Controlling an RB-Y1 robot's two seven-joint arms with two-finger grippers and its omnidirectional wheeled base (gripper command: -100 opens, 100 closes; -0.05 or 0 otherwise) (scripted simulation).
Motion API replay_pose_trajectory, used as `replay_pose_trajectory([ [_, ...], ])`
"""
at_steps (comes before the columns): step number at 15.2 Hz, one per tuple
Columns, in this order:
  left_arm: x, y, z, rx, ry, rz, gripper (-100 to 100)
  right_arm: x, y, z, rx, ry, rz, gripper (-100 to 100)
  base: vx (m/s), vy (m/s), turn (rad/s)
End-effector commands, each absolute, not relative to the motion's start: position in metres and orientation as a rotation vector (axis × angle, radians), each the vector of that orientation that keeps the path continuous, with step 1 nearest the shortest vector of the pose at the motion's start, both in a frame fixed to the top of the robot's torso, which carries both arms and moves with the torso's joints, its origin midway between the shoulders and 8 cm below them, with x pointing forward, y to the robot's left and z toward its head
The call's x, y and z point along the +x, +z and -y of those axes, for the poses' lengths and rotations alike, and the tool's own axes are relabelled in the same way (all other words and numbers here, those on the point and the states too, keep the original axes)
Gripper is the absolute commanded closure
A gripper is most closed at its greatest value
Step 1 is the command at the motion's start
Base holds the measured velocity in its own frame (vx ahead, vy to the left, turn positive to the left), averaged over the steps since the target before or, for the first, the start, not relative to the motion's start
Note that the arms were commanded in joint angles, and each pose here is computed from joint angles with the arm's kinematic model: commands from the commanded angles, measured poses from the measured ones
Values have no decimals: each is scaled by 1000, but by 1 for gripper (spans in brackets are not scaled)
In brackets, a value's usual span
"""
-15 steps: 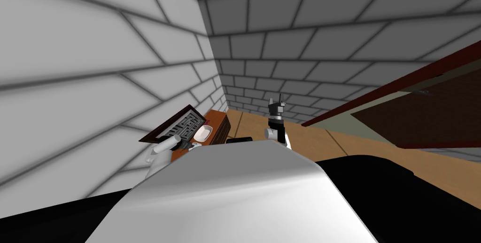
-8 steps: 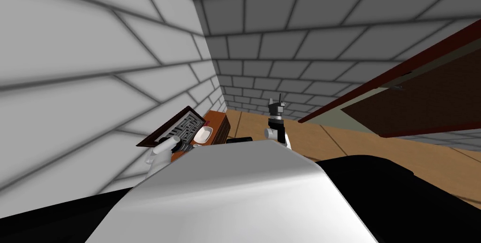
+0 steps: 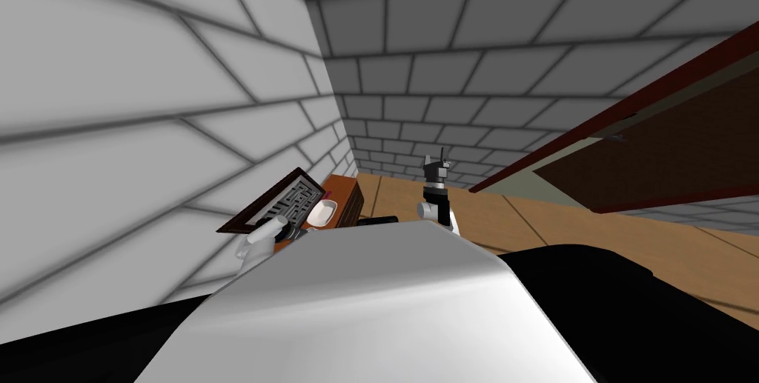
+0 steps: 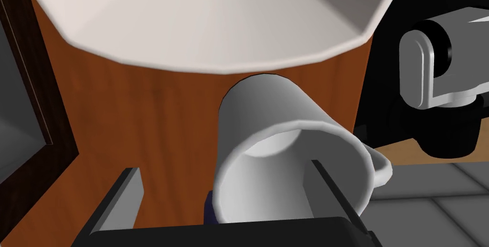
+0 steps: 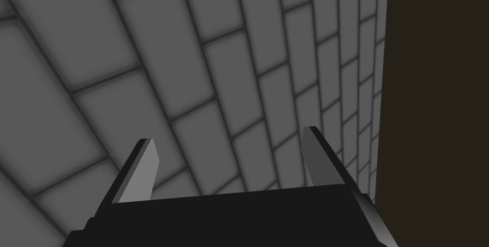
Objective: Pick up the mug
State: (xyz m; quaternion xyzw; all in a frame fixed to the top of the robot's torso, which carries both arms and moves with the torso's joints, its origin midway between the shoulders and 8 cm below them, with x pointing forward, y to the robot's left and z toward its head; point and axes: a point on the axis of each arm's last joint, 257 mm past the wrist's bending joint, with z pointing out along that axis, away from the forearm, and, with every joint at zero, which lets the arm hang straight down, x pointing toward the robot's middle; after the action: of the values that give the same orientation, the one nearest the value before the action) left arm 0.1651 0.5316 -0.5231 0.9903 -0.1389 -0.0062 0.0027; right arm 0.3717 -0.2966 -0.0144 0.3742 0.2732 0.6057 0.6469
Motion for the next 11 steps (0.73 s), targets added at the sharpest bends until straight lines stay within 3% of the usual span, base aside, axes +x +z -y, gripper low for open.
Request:
replay_pose_trajectory([
  [1,165,-530,-529,3109,-15,443,-100,372,-14,297,851,1378,-622,0,23,12,22],
  [2,165,-526,-530,3107,-17,439,-100,372,-14,297,851,1378,-621,0,13,4,7],
  [3,166,-527,-530,3109,-15,440,100,372,-14,297,851,1378,-621,0,0,0,0],
  [11,167,-509,-539,3104,-21,424,100,372,-14,297,851,1378,-621,0,-10,-8,-19],
])
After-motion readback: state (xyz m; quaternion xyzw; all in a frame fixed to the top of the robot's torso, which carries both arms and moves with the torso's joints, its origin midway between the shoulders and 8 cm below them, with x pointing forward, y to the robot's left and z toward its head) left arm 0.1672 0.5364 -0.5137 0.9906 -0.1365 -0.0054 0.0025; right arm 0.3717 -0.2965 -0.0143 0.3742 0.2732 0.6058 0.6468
